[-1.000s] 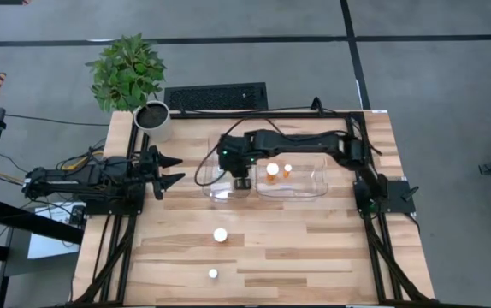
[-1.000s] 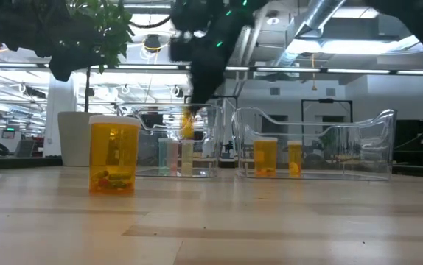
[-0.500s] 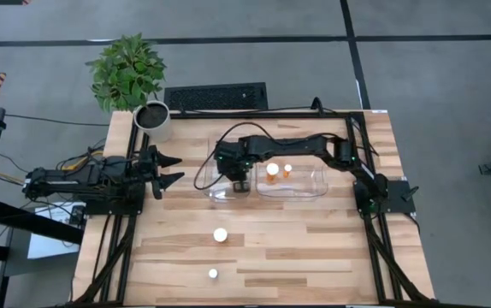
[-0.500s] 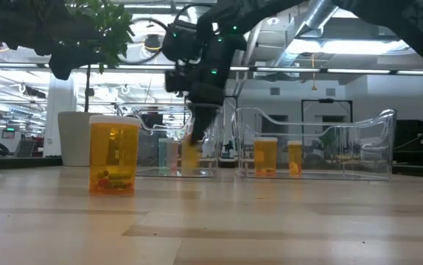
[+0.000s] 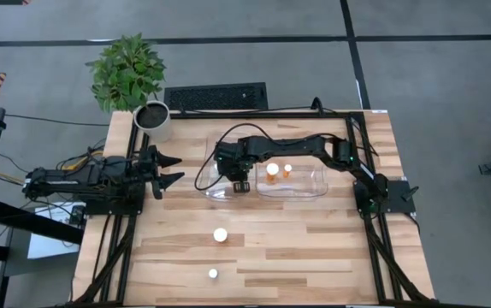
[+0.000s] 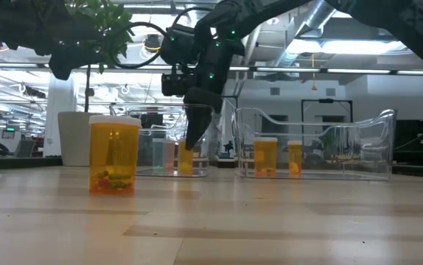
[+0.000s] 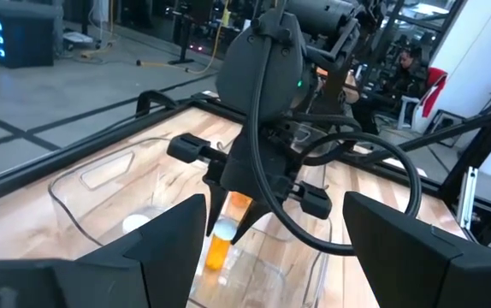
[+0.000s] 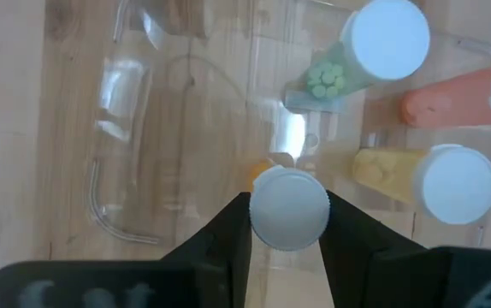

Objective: Pick and place medicine bottles into bin by pill shape (circle, oval)
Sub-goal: Put the small orange pill bottle into the left transparent bin, then put the big orange pill bottle into the right transparent bin

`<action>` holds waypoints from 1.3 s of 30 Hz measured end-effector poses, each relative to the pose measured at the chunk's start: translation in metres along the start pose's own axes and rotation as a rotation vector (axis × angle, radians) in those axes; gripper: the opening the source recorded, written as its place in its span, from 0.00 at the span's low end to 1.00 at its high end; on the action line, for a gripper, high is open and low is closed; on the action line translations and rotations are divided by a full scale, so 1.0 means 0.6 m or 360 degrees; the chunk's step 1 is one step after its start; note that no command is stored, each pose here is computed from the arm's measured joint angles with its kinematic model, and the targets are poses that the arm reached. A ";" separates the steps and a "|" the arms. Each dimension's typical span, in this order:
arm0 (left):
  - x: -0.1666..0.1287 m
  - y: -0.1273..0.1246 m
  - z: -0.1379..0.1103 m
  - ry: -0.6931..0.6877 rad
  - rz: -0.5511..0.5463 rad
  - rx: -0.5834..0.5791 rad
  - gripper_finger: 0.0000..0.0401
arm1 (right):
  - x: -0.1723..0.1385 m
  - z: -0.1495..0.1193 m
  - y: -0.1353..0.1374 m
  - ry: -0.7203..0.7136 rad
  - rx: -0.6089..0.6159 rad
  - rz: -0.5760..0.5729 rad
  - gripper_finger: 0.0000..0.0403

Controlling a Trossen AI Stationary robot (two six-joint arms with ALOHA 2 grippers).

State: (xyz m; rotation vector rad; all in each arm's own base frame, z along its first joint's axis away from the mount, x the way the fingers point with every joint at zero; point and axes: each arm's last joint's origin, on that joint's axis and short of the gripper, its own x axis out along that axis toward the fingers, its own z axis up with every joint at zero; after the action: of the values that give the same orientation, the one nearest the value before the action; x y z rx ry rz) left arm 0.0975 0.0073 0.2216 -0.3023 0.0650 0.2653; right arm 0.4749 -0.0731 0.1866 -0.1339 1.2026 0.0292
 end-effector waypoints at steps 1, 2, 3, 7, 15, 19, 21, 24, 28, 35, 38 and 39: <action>0.000 0.000 0.000 0.0000 0.0000 -0.0002 0.67 | 0.000 0.000 0.000 0.0003 -0.0001 -0.0001 0.32; 0.000 0.000 0.000 0.0000 0.0001 -0.0003 0.67 | 0.000 0.000 0.000 0.0005 0.0000 -0.0002 0.32; 0.000 0.000 0.000 0.0000 0.0000 -0.0003 0.67 | 0.000 -0.001 0.000 0.0006 0.0000 -0.0003 0.32; 0.000 0.000 0.000 0.0000 0.0001 -0.0003 0.67 | 0.000 -0.001 0.000 0.0009 -0.0001 -0.0005 0.34; 0.000 0.000 0.000 0.0000 0.0001 -0.0002 0.67 | -0.001 -0.001 0.000 0.0009 -0.0001 -0.0005 0.47; 0.000 0.000 0.000 0.0000 0.0001 -0.0002 0.67 | -0.013 0.003 -0.001 0.0026 -0.0001 -0.0002 0.53; 0.000 0.000 -0.001 0.0001 0.0001 -0.0002 0.67 | -0.024 0.010 -0.003 0.0000 -0.0001 -0.0010 0.55; 0.000 0.000 0.000 0.0000 0.0001 -0.0002 0.67 | -0.049 0.018 -0.005 0.0018 -0.0001 -0.0005 0.56; 0.000 0.000 0.000 0.0000 0.0001 -0.0001 0.67 | -0.106 0.029 -0.007 0.0070 0.0006 0.0008 0.55; 0.000 0.000 0.000 0.0000 0.0001 -0.0001 0.67 | -0.237 0.011 0.038 0.0111 0.0071 0.0082 0.55; 0.000 0.000 0.000 0.0000 0.0001 -0.0001 0.67 | -0.283 -0.002 0.082 0.0079 0.0108 0.0115 0.54; 0.000 0.000 0.000 -0.0001 0.0000 -0.0001 0.67 | -0.294 -0.005 0.099 0.0061 0.0103 0.0121 0.54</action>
State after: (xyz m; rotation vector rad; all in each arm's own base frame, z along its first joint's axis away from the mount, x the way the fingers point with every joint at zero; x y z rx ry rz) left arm 0.0975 0.0072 0.2214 -0.3031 0.0645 0.2655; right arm 0.4029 -0.0058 0.3447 -0.0318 1.2448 0.0546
